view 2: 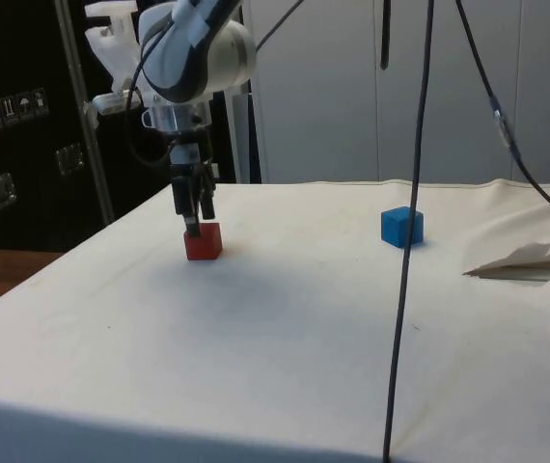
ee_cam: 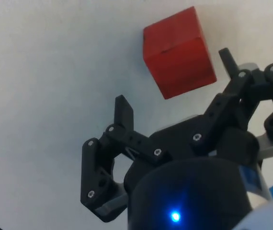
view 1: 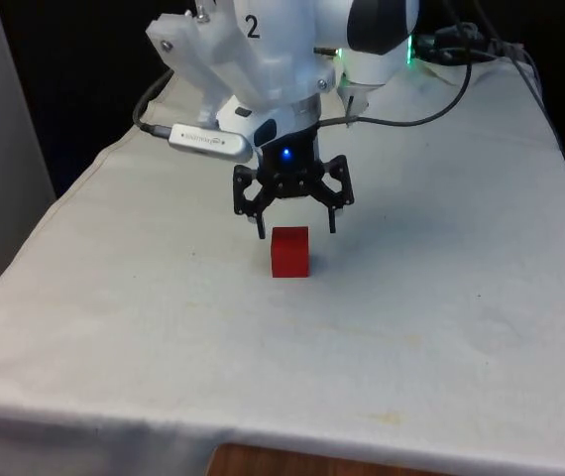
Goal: Stack the two cubes.
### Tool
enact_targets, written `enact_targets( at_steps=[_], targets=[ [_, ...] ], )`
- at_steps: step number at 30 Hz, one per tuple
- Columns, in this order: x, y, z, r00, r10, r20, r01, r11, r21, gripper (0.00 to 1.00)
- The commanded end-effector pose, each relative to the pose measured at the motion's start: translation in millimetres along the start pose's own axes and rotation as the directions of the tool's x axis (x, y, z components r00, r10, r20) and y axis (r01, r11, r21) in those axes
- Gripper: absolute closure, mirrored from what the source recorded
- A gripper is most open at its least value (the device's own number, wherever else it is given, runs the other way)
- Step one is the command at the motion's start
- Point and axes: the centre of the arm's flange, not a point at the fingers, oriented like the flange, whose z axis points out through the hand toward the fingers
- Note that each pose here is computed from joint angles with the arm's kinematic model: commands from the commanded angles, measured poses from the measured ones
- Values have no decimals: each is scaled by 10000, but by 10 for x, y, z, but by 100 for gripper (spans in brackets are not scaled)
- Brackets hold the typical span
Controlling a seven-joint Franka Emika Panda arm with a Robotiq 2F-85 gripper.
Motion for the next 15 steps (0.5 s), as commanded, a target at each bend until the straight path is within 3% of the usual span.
enact_targets(
  at_steps=[1,4,5,7,15],
  targets=[
    [12,11,6,9998,42,216,-39,9998,-171,0],
    [27,40,8,9995,75,314,-65,9995,-306,0],
    [25,22,-7,9999,32,158,-28,9998,-195,0],
    [36,73,8,9992,145,366,-131,9991,-407,0],
    [47,84,33,9991,325,268,-314,9987,-401,0]
  ],
)
